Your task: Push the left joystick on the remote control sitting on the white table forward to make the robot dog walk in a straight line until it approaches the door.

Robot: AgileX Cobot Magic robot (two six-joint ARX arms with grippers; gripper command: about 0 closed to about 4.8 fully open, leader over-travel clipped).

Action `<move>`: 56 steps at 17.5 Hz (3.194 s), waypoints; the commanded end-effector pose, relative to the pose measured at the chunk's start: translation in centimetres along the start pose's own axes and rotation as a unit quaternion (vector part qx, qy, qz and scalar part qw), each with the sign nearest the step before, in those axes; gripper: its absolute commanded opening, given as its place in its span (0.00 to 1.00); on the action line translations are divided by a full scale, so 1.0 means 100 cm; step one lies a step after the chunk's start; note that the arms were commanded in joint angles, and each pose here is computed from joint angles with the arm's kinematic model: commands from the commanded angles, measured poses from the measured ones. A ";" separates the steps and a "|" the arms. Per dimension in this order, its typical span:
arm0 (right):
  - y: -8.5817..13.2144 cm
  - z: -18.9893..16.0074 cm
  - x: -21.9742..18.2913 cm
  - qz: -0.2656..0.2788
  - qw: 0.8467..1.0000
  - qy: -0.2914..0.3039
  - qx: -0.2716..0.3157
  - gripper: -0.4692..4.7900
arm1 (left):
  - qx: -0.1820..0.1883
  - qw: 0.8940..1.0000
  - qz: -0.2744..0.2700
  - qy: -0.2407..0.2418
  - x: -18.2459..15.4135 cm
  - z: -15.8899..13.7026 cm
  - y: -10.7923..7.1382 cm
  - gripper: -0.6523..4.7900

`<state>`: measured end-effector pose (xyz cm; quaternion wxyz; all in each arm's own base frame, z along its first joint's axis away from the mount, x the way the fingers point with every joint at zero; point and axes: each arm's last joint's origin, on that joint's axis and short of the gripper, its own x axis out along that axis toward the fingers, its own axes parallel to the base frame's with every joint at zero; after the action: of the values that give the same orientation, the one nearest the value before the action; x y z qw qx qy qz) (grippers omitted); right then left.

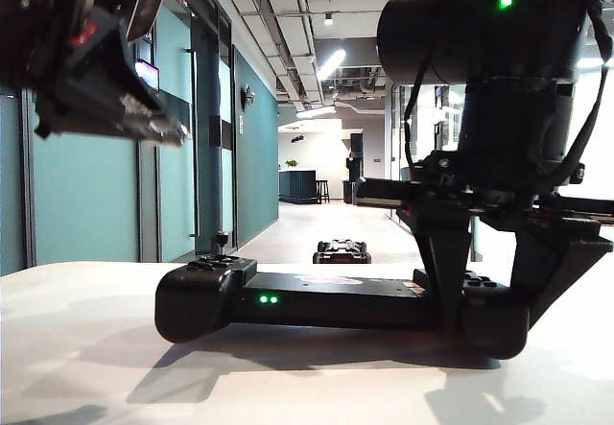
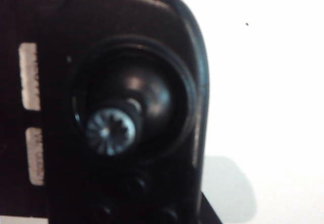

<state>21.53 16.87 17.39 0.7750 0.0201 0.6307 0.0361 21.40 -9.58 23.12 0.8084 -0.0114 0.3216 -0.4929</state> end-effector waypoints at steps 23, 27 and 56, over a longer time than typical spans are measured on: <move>0.000 0.000 -0.002 -0.007 1.000 -0.003 0.002 0.36 | 0.040 0.997 -0.047 0.039 0.071 -0.019 0.016 0.11; 0.000 0.000 -0.002 -0.008 1.000 -0.002 0.002 0.36 | 0.033 0.997 -0.046 0.046 0.080 -0.025 0.023 0.11; 0.000 -0.001 -0.002 -0.007 1.000 0.001 -0.008 0.36 | 0.035 0.999 -0.019 0.028 0.086 -0.024 0.032 0.11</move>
<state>21.43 16.70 17.38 0.7750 0.0053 0.6313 0.0268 25.14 -14.18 15.64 0.7846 0.0229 0.3339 -0.5219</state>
